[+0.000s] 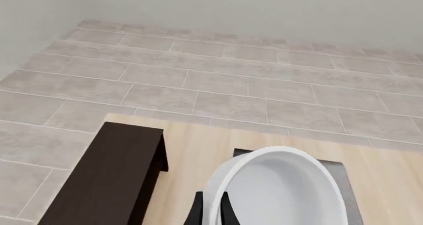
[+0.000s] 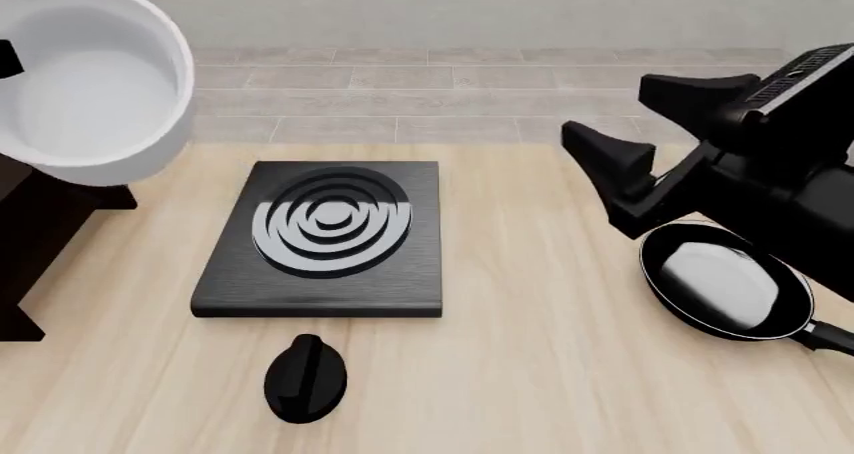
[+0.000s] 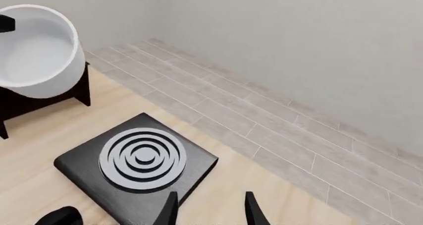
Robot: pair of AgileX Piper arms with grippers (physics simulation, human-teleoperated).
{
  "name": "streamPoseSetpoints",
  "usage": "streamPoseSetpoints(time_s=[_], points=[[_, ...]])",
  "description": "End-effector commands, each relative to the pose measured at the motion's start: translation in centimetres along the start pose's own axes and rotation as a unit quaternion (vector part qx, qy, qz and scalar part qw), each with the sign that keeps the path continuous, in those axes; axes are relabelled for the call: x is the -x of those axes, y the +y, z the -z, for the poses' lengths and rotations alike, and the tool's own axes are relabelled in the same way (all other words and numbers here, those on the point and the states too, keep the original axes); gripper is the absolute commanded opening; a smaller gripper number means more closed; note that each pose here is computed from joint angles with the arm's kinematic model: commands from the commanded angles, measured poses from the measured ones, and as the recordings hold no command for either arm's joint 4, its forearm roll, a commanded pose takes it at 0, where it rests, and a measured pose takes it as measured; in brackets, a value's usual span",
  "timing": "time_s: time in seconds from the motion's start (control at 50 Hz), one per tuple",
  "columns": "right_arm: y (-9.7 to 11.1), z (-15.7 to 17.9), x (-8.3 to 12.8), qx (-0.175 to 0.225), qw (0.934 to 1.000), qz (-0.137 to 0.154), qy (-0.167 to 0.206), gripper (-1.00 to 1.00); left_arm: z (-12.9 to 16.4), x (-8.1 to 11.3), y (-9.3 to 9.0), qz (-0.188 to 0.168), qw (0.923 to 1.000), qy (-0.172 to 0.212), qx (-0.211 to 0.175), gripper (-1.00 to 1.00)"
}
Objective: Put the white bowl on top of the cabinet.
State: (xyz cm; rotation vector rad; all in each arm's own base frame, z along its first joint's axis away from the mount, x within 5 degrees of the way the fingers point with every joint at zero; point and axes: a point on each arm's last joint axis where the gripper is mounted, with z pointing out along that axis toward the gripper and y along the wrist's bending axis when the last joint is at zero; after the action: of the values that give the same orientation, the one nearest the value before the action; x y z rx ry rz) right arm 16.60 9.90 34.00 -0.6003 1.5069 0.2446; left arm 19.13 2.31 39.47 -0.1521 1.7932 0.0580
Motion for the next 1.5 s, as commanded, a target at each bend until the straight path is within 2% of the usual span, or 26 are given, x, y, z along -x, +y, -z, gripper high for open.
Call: streamPoseSetpoints(time_s=[0.02, 0.36, 0.52, 0.72, 0.8, 0.84, 0.86, 1.08, 1.5], points=[[-0.2, 0.4, -0.5, -0.009, 0.9999, 0.004, -0.004, 1.0, 0.4, 1.2, 0.9, 0.018, 0.9993, -0.025, 0.021, -1.0], [-0.4, 0.4, -1.8, -0.02, 0.9997, 0.009, 0.009, 1.0, -1.0, 1.8, 2.4, 0.019, 0.9974, -0.042, 0.055, -1.0], [-0.5, 0.5, -2.0, -0.023, 0.9996, 0.01, 0.01, 1.0, -2.3, 1.1, 3.6, 0.023, 0.996, -0.04, 0.077, -1.0], [-0.5, 0.3, -2.2, -0.024, 0.9996, 0.009, 0.011, 1.0, -3.2, 1.3, 5.0, 0.027, 0.9933, -0.046, 0.103, -1.0], [-0.5, 0.1, -2.4, -0.026, 0.9996, 0.01, 0.011, 1.0, -3.7, 0.9, 6.0, 0.023, 0.9912, -0.047, 0.122, -1.0], [-0.5, 0.1, -2.4, -0.025, 0.9996, 0.009, 0.01, 1.0, -4.2, 0.4, 6.2, 0.034, 0.991, -0.041, 0.123, -1.0], [-0.5, 0.2, -2.3, -0.026, 0.9996, 0.011, 0.007, 1.0, -4.1, 0.4, 6.4, 0.024, 0.9906, -0.045, 0.127, -1.0], [-0.8, 1.5, -2.2, -0.042, 0.9989, 0.006, -0.019, 1.0, -4.7, 0.1, 7.3, 0.03, 0.9884, -0.044, 0.142, -1.0], [-0.7, 1.1, -3.2, -0.042, 0.999, 0.008, -0.013, 1.0, -5.5, -0.7, 9.9, 0.038, 0.9811, -0.043, 0.185, -1.0]])
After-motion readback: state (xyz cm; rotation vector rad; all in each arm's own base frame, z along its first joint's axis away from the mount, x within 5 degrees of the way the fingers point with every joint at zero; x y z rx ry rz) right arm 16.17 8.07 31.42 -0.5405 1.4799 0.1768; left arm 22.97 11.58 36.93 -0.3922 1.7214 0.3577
